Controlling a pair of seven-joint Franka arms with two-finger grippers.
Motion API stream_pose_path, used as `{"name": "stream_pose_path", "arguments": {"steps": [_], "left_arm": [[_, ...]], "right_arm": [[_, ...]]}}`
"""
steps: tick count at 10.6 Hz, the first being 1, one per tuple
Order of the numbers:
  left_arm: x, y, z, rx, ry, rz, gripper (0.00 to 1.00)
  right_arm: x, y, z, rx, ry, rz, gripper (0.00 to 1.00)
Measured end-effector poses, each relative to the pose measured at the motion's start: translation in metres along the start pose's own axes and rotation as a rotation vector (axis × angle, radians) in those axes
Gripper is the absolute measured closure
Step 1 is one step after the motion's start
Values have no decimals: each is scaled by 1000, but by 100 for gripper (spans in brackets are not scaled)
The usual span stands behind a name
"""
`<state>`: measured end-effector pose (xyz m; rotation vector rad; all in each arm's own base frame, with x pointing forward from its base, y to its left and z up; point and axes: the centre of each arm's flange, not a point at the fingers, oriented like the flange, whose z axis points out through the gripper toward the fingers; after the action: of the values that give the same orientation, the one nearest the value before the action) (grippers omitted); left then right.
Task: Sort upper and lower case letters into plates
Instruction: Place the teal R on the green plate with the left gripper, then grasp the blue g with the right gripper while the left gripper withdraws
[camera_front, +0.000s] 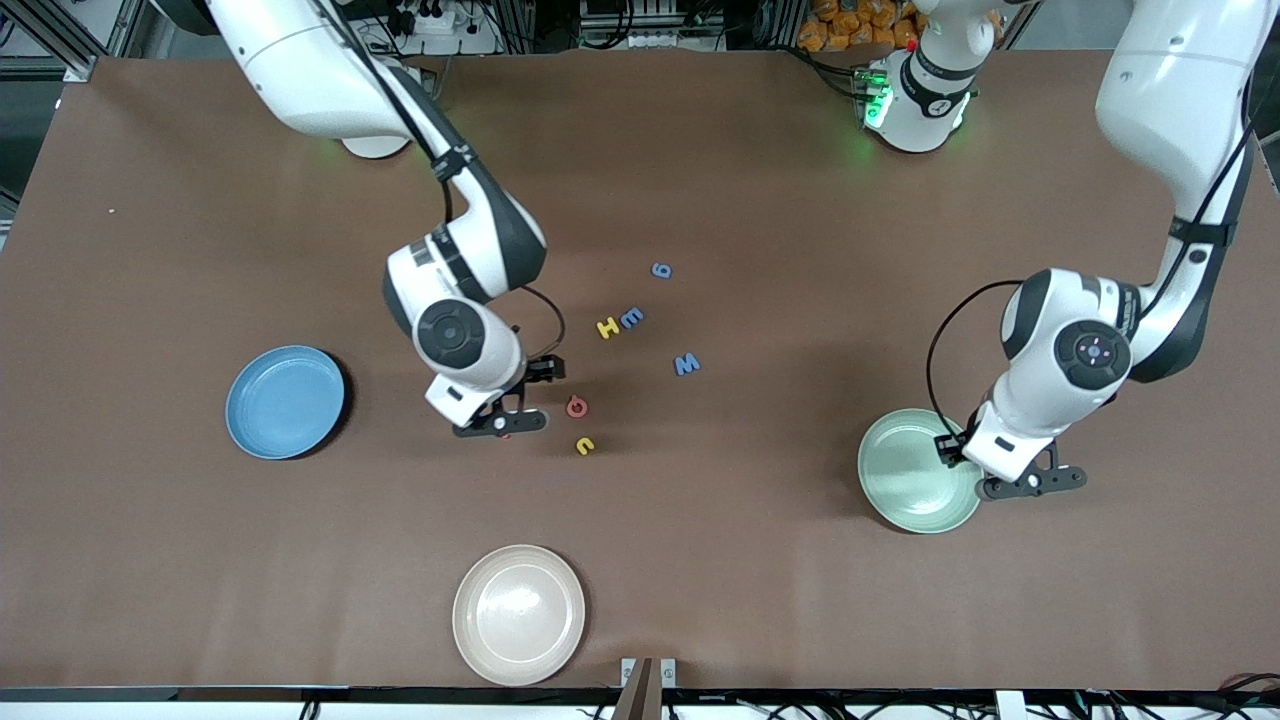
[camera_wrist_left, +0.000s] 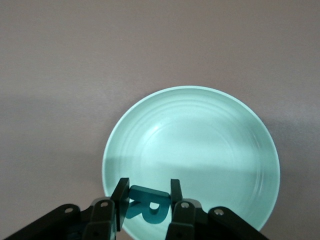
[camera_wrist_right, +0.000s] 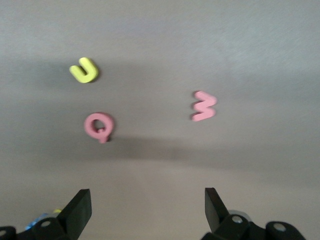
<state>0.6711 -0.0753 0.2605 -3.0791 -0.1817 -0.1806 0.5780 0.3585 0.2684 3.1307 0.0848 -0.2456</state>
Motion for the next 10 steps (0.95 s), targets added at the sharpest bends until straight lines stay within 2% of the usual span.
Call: {"name": "stream_pose_path", "arguments": {"steps": [1,4,5,6,8,10], "left_arm": [[3,0,5,0,-2,-2,62],[17,-9,-5,9,30,-18,24],[20,-10,-10,11,37,-21,15],[23,-9,-16,19,33,-21,1],[30,0,-33,41,12,-14,0],[35,10,-49,44,1,-14,0]], "right_arm": [[-14,-24,6,0,10,17,0],[-72,-104,23,-18,15,59,0],[-91,-125,28,-25,16,79,0],[-110,-145,33,-30,17,101,0],[-147,-177,48,-24,35,143,0],[-177,-194,74,14,70,173,0]]}}
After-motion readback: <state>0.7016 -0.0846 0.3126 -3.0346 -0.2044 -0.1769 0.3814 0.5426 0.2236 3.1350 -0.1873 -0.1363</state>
